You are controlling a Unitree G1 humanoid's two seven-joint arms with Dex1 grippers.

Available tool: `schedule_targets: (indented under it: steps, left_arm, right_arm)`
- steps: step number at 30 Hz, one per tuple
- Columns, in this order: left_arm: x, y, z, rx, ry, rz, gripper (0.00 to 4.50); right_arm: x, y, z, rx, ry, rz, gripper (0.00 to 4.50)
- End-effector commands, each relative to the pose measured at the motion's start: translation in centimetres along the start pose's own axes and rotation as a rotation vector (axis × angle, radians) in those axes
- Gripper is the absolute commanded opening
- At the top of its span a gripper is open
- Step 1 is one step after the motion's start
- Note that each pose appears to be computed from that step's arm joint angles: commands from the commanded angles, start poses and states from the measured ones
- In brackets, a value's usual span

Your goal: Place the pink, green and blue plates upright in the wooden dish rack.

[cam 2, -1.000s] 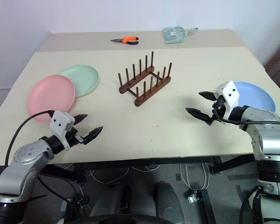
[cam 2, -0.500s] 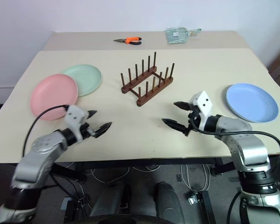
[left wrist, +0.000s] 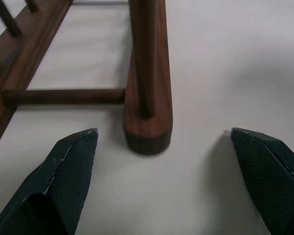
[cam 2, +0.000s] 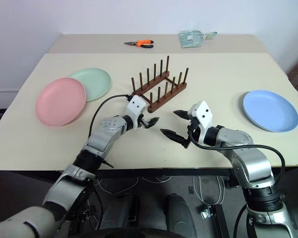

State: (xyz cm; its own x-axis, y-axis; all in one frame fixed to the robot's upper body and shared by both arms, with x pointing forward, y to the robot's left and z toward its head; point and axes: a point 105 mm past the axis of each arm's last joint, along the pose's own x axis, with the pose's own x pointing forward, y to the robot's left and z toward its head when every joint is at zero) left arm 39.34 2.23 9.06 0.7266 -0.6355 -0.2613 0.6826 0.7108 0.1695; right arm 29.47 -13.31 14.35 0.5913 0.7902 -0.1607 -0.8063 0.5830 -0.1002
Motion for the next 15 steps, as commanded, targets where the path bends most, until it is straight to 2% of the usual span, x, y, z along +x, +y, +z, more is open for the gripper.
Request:
schedule_targets:
  steps: [1, 7, 12, 15]
  left_arm:
    - [0.4, -0.2, -0.8, 0.002, 0.007, -0.008, 3.58]
    - [0.4, -0.1, -0.4, -0.003, -0.033, -0.007, 0.74]
    - [0.0, -0.6, 0.9, 0.102, -0.096, -0.085, 0.70]
    - [-1.3, -2.6, 2.3, 0.203, -0.188, -0.286, 0.70]
  right_arm:
    - [-0.6, 0.1, 1.1, -0.067, -0.022, -0.024, 4.50]
    - [-1.1, 0.2, 0.7, -0.074, -0.004, -0.037, 4.50]
    - [-2.5, -0.2, -0.5, -0.097, 0.082, -0.038, 4.50]
    - [-4.0, -0.2, -1.4, -0.088, 0.153, -0.004, 4.50]
